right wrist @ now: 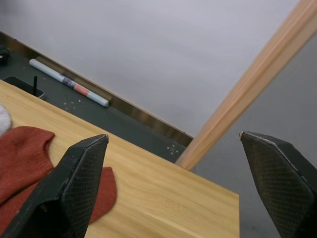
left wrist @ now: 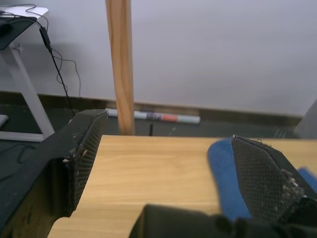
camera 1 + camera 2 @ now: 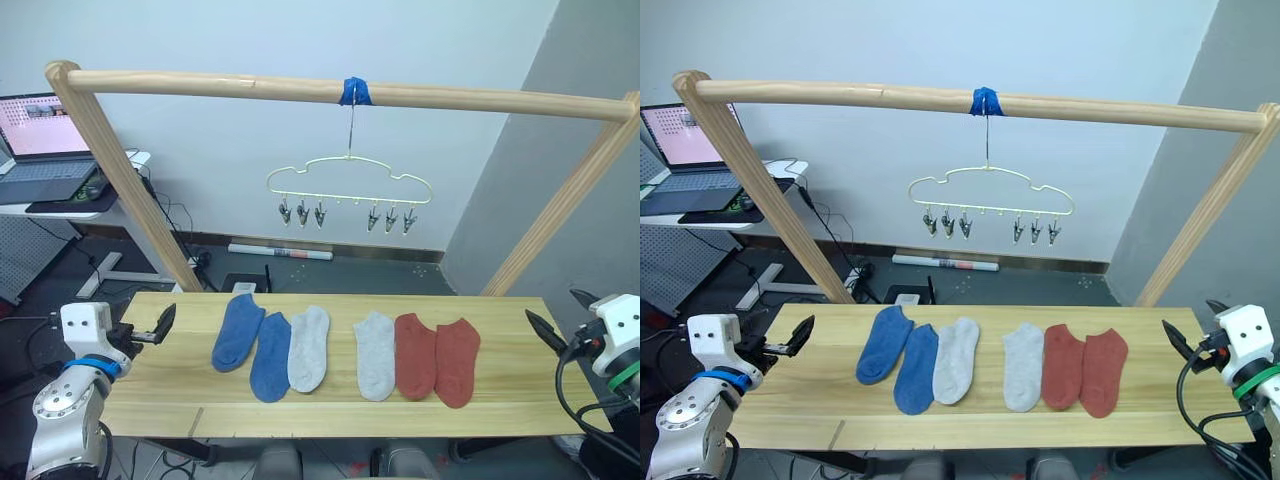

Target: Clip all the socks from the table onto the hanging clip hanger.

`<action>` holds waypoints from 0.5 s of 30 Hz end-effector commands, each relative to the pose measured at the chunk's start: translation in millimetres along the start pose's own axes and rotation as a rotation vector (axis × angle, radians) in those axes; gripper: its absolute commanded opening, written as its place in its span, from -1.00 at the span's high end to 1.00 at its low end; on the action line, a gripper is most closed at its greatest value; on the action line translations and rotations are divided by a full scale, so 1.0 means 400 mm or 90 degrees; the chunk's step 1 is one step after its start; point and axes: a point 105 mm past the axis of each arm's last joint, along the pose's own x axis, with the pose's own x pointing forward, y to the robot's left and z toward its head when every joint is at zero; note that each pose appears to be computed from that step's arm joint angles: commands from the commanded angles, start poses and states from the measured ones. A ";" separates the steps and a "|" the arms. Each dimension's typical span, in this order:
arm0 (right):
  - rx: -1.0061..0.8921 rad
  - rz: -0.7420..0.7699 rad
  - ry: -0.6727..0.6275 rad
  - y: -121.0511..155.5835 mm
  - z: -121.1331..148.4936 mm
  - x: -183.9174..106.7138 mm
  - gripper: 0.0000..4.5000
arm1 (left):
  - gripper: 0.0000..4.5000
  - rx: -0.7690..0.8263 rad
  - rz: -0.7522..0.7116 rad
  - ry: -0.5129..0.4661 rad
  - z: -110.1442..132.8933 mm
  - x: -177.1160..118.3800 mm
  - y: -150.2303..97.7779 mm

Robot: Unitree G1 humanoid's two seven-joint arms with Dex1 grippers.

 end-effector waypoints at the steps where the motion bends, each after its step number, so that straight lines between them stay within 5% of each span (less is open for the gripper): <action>1: -0.010 0.014 -0.041 0.014 0.051 0.005 -0.98 | -1.00 0.050 0.020 -0.057 0.069 0.025 -0.005; 7: -0.005 0.043 -0.055 0.054 0.081 0.008 -0.98 | -1.00 0.030 -0.015 -0.071 0.101 0.058 -0.062; 15: -0.014 0.157 -0.132 0.171 0.243 0.006 -0.98 | -1.00 0.022 -0.162 -0.124 0.212 0.104 -0.207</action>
